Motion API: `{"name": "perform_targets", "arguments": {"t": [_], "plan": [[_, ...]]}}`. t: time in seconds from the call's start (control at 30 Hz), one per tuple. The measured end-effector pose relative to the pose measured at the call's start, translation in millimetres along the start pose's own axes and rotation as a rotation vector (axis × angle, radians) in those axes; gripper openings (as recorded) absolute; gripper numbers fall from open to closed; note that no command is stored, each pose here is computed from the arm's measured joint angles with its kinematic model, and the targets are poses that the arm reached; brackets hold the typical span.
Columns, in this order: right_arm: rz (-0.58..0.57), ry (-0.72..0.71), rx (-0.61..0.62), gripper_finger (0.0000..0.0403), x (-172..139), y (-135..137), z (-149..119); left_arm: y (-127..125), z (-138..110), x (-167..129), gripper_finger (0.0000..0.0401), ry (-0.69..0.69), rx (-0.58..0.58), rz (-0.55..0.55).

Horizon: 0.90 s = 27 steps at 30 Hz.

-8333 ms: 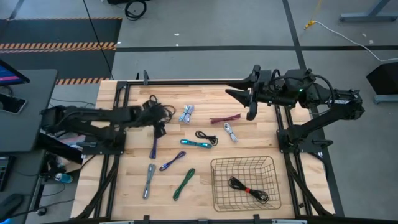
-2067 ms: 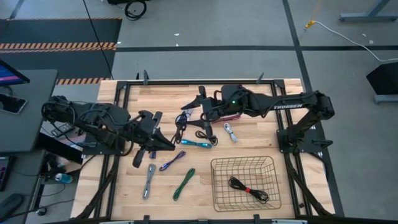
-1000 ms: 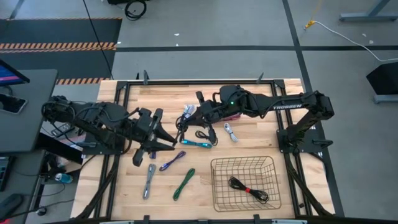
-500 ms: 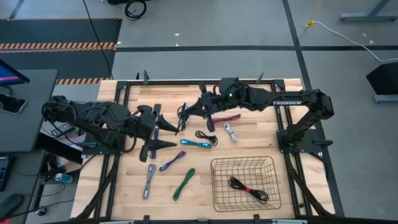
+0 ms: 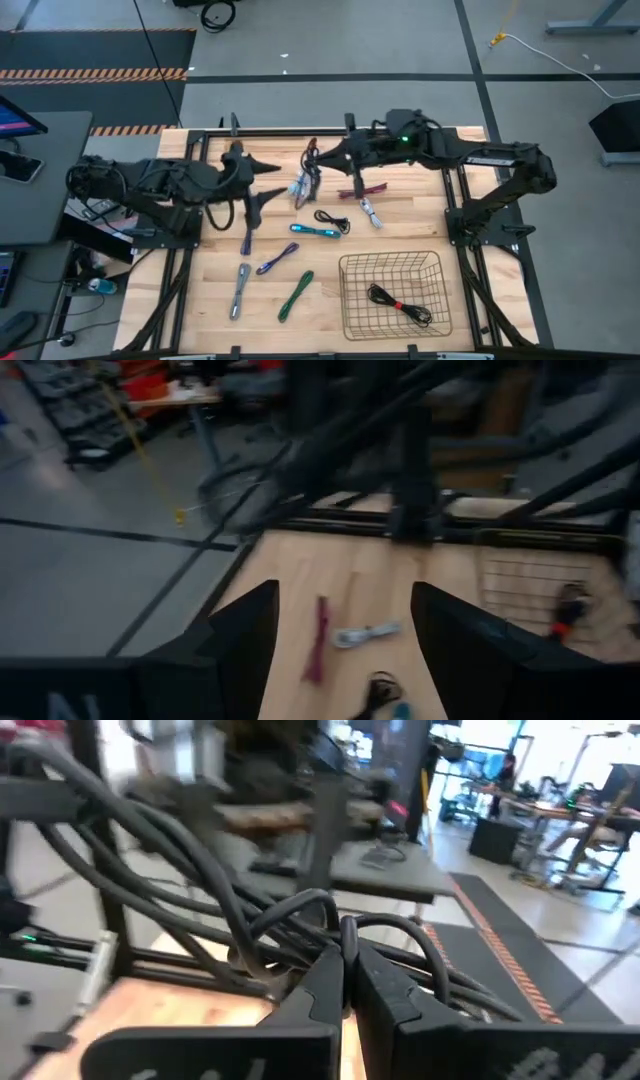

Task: Pick and place USB-C Cables
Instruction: Put the top black charger cable into the wire basket

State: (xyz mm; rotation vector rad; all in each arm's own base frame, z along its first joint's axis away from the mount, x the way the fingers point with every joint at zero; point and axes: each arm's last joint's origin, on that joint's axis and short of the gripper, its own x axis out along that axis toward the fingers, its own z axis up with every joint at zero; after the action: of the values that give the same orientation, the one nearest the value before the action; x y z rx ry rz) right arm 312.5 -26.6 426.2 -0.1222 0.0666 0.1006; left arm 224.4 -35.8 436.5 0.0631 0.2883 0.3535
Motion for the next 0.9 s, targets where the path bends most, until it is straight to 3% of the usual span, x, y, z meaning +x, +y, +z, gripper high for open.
{"name": "perform_targets", "arguments": {"t": [0.2,0.37,0.53,0.9], "plan": [[0.021,0.192,0.091,0.0014,-28,30,-1,21,-2,10,0.0236,0.04,0.014,0.101],[-0.076,0.417,0.219,0.0014,-54,61,-10,35,-7,15,0.0236,0.095,0.012,0.164],[-0.137,0.551,0.395,0.0014,-72,92,-17,43,-9,18,0.0231,0.113,-0.036,0.202],[-0.362,0.933,0.784,0.0014,-77,164,-57,54,-10,21,0.0227,0.113,-0.105,0.251]]}}
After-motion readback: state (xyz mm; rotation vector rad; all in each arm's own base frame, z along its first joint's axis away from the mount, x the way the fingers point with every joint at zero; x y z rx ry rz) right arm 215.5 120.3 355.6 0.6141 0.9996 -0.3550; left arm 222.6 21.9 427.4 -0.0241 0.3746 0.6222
